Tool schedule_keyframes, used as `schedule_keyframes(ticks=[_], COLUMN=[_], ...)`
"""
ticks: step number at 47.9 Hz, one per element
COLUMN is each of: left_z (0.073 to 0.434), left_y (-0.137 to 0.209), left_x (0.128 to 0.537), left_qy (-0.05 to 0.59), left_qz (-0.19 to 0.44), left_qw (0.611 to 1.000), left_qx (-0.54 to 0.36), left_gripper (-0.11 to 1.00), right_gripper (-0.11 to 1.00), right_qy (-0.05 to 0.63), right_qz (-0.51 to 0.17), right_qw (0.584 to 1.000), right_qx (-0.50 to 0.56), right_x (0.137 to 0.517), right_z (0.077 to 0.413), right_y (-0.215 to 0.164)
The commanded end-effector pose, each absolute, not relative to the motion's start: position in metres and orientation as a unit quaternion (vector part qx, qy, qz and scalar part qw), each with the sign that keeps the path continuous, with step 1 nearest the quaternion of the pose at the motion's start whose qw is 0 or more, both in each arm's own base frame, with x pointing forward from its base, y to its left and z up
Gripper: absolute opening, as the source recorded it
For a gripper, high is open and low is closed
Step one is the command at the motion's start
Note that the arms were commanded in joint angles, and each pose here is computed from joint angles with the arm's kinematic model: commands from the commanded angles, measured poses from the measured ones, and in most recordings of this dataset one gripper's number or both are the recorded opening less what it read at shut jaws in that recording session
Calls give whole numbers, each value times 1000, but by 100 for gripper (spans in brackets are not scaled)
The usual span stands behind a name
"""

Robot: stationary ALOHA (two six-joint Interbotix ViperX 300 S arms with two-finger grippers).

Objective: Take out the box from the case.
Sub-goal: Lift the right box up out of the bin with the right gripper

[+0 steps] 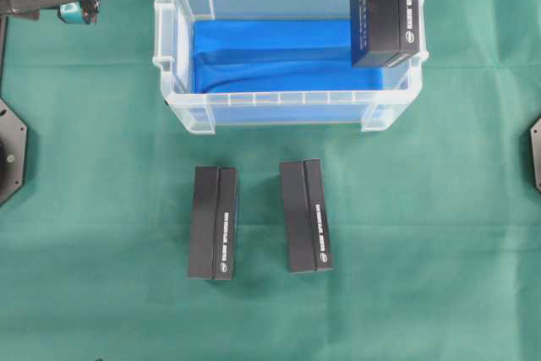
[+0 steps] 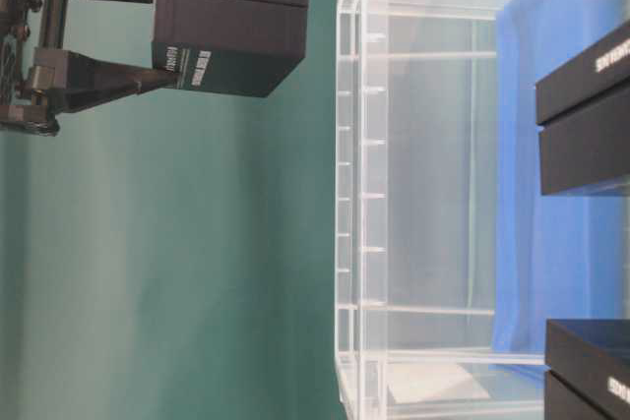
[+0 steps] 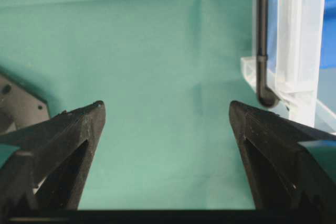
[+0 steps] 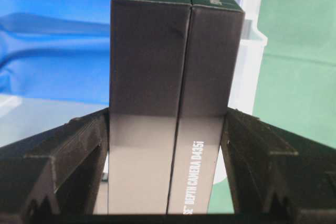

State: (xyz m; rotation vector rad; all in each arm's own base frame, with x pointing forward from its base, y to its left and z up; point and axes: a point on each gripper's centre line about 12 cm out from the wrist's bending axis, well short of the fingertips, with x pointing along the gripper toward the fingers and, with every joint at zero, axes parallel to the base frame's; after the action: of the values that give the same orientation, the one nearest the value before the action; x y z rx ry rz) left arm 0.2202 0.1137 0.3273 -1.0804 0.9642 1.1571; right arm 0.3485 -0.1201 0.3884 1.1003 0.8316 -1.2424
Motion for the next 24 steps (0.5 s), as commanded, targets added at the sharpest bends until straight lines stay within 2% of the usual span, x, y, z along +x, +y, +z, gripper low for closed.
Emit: schedule_keyframes(ticks=[1, 24], left_z=[334, 334], left_y=[114, 114], left_x=[219, 219], left_qy=[406, 406], left_qz=[497, 497], left_qw=[608, 608], left_qx=[-467, -467], left_gripper=[98, 98], right_gripper=[67, 67], right_qy=[335, 335], right_qz=[-525, -527], right_qw=[616, 616], right_qx=[482, 481], right_x=[340, 340], right_z=[410, 410], right_y=[-118, -118])
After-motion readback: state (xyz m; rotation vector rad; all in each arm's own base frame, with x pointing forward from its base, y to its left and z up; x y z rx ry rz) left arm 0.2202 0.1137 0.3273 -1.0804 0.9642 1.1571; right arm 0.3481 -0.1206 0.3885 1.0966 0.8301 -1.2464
